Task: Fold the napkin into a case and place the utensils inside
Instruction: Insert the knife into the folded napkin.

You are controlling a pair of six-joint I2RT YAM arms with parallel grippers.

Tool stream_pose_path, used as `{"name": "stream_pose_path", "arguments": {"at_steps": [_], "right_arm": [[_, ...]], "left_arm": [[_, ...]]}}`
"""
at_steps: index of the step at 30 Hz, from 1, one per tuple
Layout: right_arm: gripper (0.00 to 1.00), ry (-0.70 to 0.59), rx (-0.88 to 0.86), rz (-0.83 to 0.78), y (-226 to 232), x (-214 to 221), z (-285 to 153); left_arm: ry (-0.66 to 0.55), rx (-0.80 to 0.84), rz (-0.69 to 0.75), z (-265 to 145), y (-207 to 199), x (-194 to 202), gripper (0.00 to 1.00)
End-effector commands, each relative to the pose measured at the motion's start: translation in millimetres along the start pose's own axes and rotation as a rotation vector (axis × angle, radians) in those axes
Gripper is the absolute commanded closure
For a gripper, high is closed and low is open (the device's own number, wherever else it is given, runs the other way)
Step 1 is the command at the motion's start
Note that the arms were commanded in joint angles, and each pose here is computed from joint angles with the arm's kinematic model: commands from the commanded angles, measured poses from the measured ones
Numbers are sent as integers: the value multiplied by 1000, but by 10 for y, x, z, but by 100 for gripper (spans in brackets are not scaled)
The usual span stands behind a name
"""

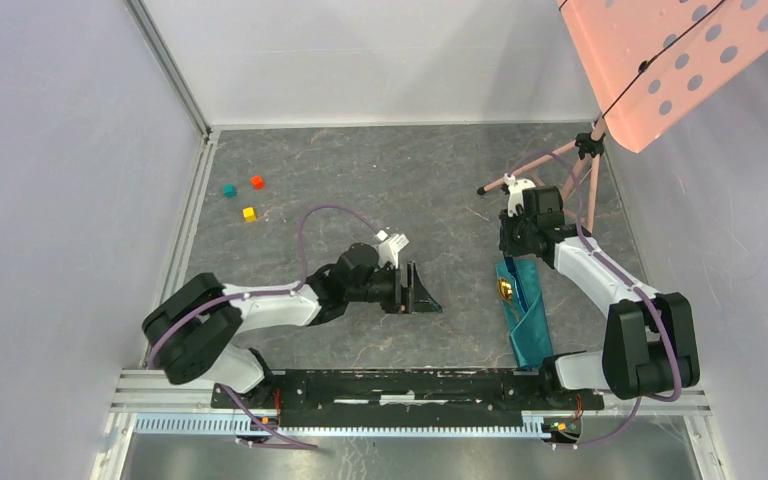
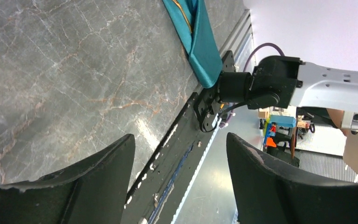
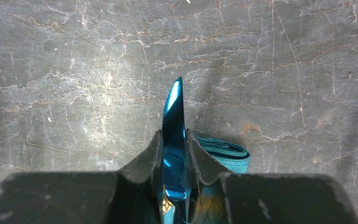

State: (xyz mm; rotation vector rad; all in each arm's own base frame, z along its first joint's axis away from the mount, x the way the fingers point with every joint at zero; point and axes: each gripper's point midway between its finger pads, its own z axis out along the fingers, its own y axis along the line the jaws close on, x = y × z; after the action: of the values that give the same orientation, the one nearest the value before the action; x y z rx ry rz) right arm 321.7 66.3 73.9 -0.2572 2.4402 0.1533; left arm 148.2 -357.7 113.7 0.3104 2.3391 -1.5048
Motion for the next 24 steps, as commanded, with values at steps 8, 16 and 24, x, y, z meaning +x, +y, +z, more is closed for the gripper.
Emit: {"name": "stream_pose_path", "arguments": {"at_steps": [8, 16, 24], "right_arm": [[100, -16, 40, 11, -69, 15, -86], [100, -28, 53, 31, -80, 68, -91], [100, -42, 59, 32, -89, 53, -121]], "left_arm": [[-6, -10, -11, 787, 18, -375, 78], [-115, -12, 9, 1543, -72, -741, 98], [-204, -95, 58, 1919, 14, -995, 98]]}}
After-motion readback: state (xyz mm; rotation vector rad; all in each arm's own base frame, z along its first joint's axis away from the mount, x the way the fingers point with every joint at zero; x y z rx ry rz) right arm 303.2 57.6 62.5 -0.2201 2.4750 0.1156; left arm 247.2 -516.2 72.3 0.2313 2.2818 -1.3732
